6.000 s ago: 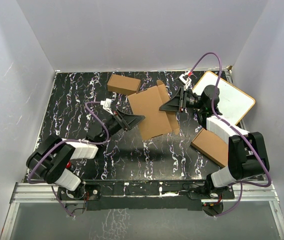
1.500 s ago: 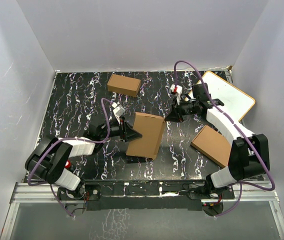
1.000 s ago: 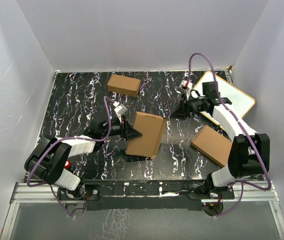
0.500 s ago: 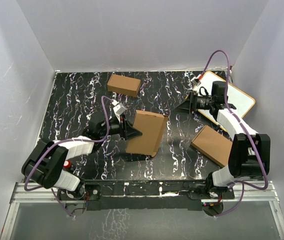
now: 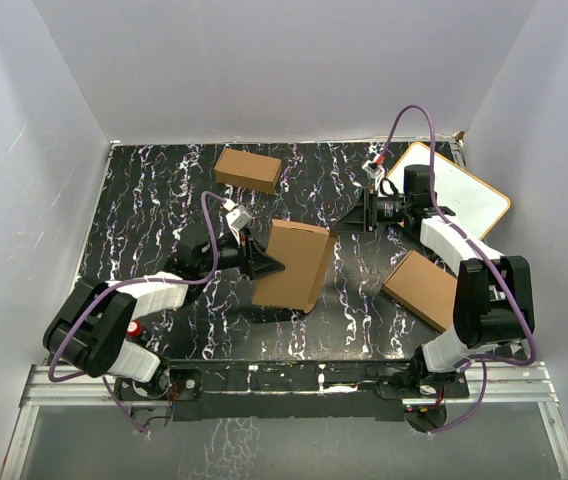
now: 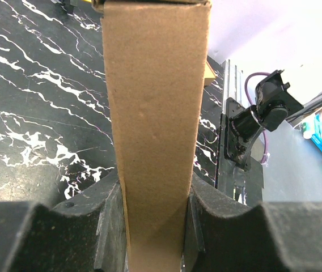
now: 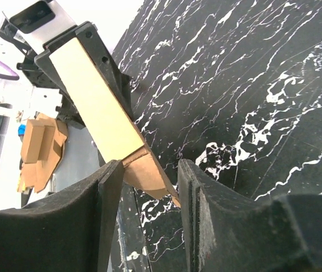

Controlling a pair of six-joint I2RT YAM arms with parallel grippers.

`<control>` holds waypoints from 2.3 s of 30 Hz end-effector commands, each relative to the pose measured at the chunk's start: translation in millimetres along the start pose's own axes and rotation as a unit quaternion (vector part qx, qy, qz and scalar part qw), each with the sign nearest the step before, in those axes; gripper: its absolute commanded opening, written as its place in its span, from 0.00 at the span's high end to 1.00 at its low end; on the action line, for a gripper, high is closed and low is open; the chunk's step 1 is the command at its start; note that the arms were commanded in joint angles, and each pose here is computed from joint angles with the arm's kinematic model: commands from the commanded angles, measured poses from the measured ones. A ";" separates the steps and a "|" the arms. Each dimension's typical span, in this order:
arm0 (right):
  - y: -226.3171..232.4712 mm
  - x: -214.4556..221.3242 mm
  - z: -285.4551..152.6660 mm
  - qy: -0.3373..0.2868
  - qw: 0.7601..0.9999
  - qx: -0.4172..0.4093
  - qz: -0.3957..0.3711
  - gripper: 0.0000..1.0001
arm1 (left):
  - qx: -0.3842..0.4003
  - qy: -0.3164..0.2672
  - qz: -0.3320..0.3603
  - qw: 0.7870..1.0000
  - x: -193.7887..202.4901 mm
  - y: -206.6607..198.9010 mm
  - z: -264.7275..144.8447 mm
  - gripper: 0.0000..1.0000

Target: Fold the paper box

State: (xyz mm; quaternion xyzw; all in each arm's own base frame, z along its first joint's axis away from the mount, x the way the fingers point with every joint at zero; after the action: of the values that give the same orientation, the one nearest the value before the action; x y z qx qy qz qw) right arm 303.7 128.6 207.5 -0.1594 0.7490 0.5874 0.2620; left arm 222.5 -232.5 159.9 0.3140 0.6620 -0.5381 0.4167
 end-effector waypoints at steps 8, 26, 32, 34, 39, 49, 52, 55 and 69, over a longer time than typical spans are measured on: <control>15.7 -5.1 3.5 0.007 0.998 -0.034 -0.048 0.62 | 0.017 -0.032 0.044 0.998 -23.3 -8.2 -1.4 1.00; 26.6 -11.9 -13.8 0.003 0.996 -0.091 0.003 0.45 | 0.019 -0.035 0.047 0.998 -25.0 -11.2 -3.1 1.00; 14.1 -13.0 -12.6 -0.005 0.995 -0.081 0.058 0.44 | 0.027 -0.039 0.047 0.998 -26.7 -12.9 -2.6 1.00; 10.7 -14.5 -11.1 -0.012 0.994 -0.073 0.076 0.45 | 0.028 -0.039 0.048 0.998 -27.4 -13.0 -2.6 1.00; -0.7 -15.6 -7.2 -0.026 0.991 -0.053 0.122 0.49 | 0.032 -0.041 0.047 0.998 -27.7 -13.6 -1.9 1.00; -1.0 -11.1 -7.4 -0.024 0.989 -0.051 0.136 0.58 | 0.027 -0.042 0.044 0.998 -28.8 -11.7 -0.8 1.00; 0.8 -9.7 -7.5 -0.020 0.989 -0.055 0.137 0.58 | 0.017 -0.038 0.044 0.998 -28.5 -8.8 -0.3 1.00; 1.6 -7.9 -5.8 -0.015 0.991 -0.057 0.123 0.58 | 0.002 -0.034 0.045 0.998 -27.8 -5.5 -0.6 1.00; 2.3 -1.6 2.5 0.000 0.992 -0.059 0.111 0.60 | -0.015 -0.039 0.049 0.998 -30.2 -1.2 -1.7 1.00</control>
State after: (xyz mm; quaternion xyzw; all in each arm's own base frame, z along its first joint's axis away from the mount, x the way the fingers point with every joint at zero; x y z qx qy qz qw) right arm 306.1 128.4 200.2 -0.0587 0.7332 0.6568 0.1662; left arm 227.1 -229.4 158.1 0.3049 0.6736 -0.5212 0.4261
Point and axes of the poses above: each gripper's point midway between its finger pads, its own z axis out along the fingers, its own y axis along the line the jaws close on, x = y × z, the point moved 6 cm from there along -z, back along the fingers, and after that the axes turned 5 degrees about z, right-handed, at the moved point
